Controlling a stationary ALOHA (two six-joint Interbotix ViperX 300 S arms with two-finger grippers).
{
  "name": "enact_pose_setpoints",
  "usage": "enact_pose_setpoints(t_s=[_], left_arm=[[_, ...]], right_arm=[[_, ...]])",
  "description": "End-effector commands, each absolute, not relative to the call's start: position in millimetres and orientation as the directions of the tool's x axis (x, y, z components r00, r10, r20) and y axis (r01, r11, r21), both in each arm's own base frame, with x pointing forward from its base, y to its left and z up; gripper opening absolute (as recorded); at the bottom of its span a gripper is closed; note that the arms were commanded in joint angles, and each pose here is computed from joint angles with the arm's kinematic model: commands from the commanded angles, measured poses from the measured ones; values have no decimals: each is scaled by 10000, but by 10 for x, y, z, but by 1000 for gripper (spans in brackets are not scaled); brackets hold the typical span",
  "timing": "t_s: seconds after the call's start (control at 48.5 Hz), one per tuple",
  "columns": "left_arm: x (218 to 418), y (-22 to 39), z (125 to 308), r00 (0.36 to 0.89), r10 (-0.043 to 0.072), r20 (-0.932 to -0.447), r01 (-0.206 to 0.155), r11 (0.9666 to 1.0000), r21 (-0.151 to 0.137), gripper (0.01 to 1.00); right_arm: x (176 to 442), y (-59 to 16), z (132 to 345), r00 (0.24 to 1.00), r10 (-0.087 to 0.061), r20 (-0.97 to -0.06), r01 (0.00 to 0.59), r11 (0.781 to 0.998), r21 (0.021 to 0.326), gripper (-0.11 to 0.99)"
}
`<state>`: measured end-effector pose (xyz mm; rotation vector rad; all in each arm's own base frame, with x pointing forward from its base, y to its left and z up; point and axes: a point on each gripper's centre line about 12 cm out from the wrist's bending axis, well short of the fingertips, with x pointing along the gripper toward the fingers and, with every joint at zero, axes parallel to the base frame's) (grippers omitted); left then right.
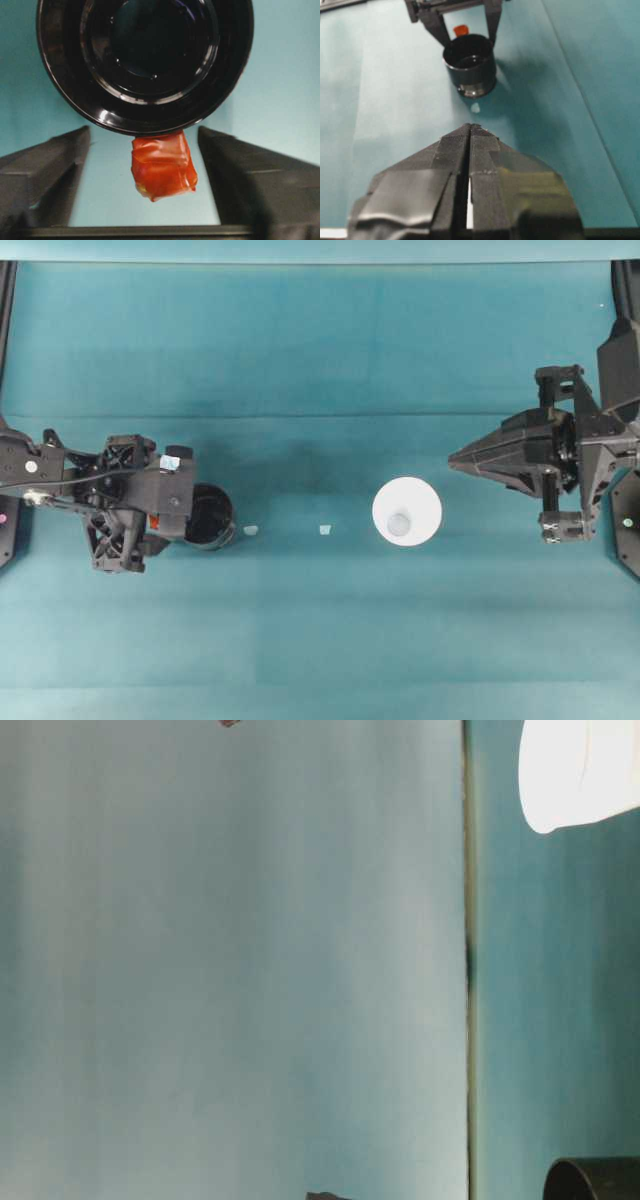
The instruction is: Put the paper cup into the moved red handle cup holder.
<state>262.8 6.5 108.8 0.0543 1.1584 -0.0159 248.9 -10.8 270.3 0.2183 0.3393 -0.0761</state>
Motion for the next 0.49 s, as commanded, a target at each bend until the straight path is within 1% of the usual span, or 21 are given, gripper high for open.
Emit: enact_pose_setpoints(t_s=[0.0,0.103,0.144,0.206,0.391,0.474], left_arm=[[2650,70,1119,4162,169,-9091,397,9985,368,675],[2645,70,1115,4148,174,-9097,478,9980,409,352],[2645,70,1115,4148,174,-9097,506,9978,422,261],[2645,66,1115,4148,168,-9097,549,9975,435,256],[2670,70,1135,4218,171,-9065,533,9976,436,256],[2722,71,1192,4398,175,-8979,538,9975,458,255]], right_arm=[[2511,-113,2791,9488,-396,-3134,1107,9709,2125,-103],[2511,-113,2791,9488,-397,-3134,1103,9712,2110,-103],[2513,-113,2798,9493,-397,-3120,1100,9713,2111,-103],[2511,-113,2791,9488,-396,-3134,1107,9709,2125,-103],[2511,-113,2791,9488,-396,-3134,1107,9709,2125,-103],[2511,-113,2791,9488,-396,-3134,1107,9709,2125,-103]])
